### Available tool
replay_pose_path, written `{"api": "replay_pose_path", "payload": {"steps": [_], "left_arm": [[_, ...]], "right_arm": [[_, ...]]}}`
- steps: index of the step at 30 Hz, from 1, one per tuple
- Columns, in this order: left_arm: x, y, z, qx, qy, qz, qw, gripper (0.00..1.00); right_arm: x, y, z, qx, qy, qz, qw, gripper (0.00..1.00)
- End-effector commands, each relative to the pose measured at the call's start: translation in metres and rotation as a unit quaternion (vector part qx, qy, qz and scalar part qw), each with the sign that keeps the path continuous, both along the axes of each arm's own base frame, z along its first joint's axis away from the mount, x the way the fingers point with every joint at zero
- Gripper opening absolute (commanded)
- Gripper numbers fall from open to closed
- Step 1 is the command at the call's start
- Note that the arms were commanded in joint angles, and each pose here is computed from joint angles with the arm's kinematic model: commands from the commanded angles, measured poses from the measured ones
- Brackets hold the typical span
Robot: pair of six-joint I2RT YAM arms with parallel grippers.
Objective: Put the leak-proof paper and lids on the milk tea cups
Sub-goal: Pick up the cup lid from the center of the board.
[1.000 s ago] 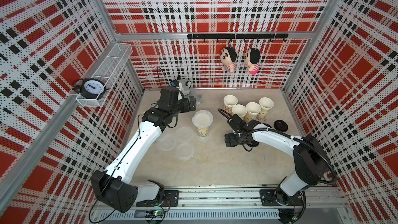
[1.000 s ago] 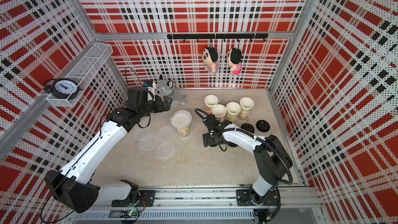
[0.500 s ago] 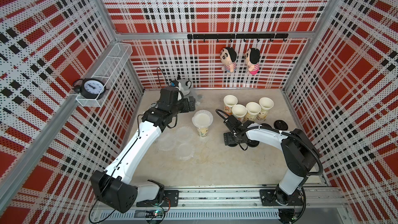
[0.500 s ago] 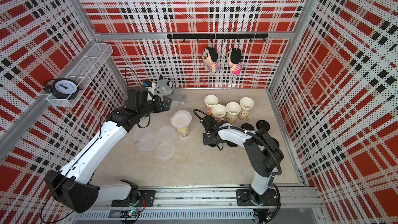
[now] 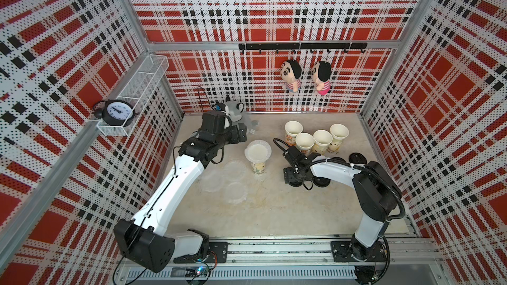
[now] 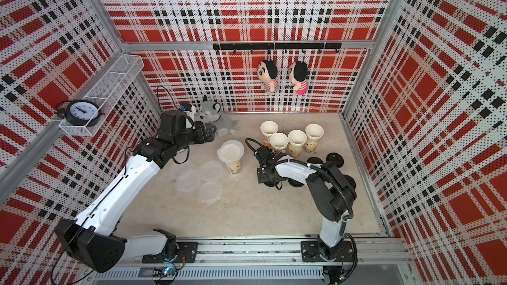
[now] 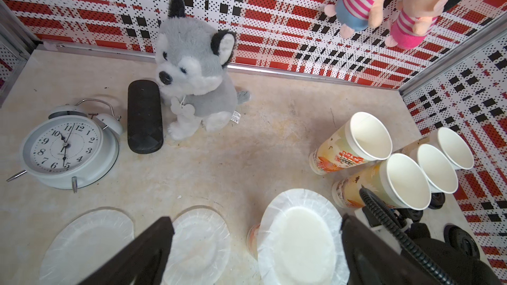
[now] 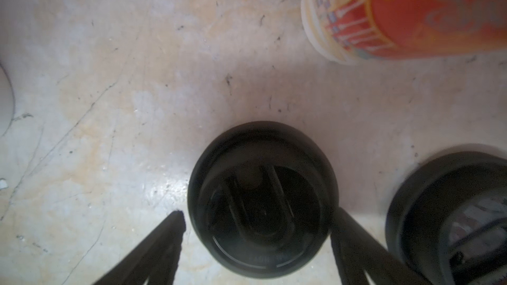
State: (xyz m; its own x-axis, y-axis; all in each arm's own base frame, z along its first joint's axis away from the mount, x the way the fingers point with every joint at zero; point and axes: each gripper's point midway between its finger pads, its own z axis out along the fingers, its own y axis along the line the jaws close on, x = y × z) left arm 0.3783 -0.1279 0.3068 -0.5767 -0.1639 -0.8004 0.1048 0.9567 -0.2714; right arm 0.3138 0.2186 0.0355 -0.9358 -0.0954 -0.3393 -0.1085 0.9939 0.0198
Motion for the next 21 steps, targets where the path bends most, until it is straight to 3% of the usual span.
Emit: {"api": "replay_pose_path", "payload": {"steps": [1,21], "left_arm": [[-0.0036,0.0064,0.0026,0.004,-0.005,0.005,1.0,0.98],[-0.0048,0.0123,-0.001,0.008,-0.003,0.007,1.0,0.98]], "right_arm": [[0.0062,0.0026,-0.0005,-0.006,-0.009,-0.006,1.0,0.86],[0.0037,-0.0003,-0.0017,-0.011,-0.004,-0.012,1.0,0.77]]}}
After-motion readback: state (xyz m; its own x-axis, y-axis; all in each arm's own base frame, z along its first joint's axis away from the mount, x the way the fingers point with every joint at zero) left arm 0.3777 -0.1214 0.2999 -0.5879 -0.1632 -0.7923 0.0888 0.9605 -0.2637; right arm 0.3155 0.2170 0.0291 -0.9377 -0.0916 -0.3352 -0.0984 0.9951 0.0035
